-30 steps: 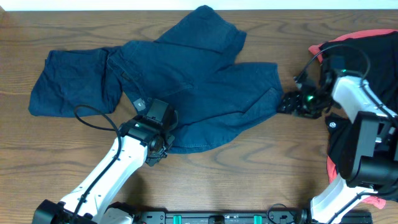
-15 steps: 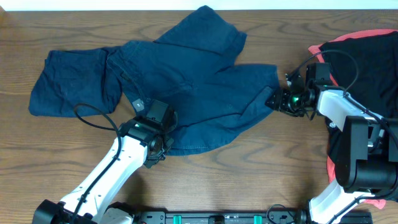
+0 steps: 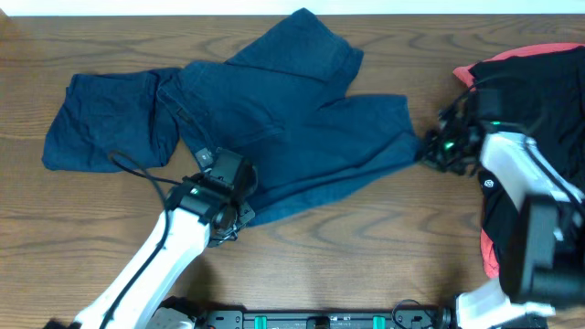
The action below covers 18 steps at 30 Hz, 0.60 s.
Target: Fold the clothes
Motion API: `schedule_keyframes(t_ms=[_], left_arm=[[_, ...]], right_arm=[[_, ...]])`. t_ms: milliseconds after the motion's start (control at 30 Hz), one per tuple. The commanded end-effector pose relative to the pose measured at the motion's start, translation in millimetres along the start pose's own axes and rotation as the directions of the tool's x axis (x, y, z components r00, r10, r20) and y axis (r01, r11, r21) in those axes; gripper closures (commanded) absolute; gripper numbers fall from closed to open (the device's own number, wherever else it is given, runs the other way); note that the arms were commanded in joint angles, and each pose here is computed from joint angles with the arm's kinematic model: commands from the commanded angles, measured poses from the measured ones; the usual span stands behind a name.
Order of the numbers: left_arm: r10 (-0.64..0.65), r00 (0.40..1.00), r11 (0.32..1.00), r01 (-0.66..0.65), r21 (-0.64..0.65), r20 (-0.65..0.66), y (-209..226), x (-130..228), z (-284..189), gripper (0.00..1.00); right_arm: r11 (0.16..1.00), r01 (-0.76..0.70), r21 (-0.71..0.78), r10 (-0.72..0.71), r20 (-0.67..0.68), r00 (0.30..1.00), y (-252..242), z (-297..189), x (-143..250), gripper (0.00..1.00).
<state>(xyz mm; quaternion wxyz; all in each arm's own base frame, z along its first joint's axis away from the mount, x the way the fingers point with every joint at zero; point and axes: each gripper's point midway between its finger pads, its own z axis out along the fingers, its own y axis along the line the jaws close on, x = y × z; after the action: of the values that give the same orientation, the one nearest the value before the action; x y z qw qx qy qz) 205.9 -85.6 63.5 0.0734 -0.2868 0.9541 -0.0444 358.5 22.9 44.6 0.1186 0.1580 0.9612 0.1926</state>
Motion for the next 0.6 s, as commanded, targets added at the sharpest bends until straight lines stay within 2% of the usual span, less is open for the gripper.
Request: schedule_keyframes(t_ms=[0,200,300,567], left_arm=[[0.099,0.993,0.992,-0.103,0.066,0.065,-7,-7,-22,0.94],[0.131,0.974,0.966,-0.167,0.195,0.185,-13,-12,-63,0.94],[0.169,0.958,0.931,-0.232,0.281,0.231,-20,-8,-88,0.94],[0.152,0.965,0.823,-0.244,0.513,0.215,-36,17,-147,0.94]], right_arm=[[0.997,0.035,0.062,-0.05,0.256,0.965,5,-79,-50,0.99],[0.991,0.023,0.131,-0.076,0.42,0.904,2,-168,-52,0.99],[0.988,-0.009,0.151,-0.065,0.481,0.874,-4,-205,-46,0.99],[0.985,-0.066,0.159,-0.058,0.667,0.743,-9,-290,-38,0.99]])
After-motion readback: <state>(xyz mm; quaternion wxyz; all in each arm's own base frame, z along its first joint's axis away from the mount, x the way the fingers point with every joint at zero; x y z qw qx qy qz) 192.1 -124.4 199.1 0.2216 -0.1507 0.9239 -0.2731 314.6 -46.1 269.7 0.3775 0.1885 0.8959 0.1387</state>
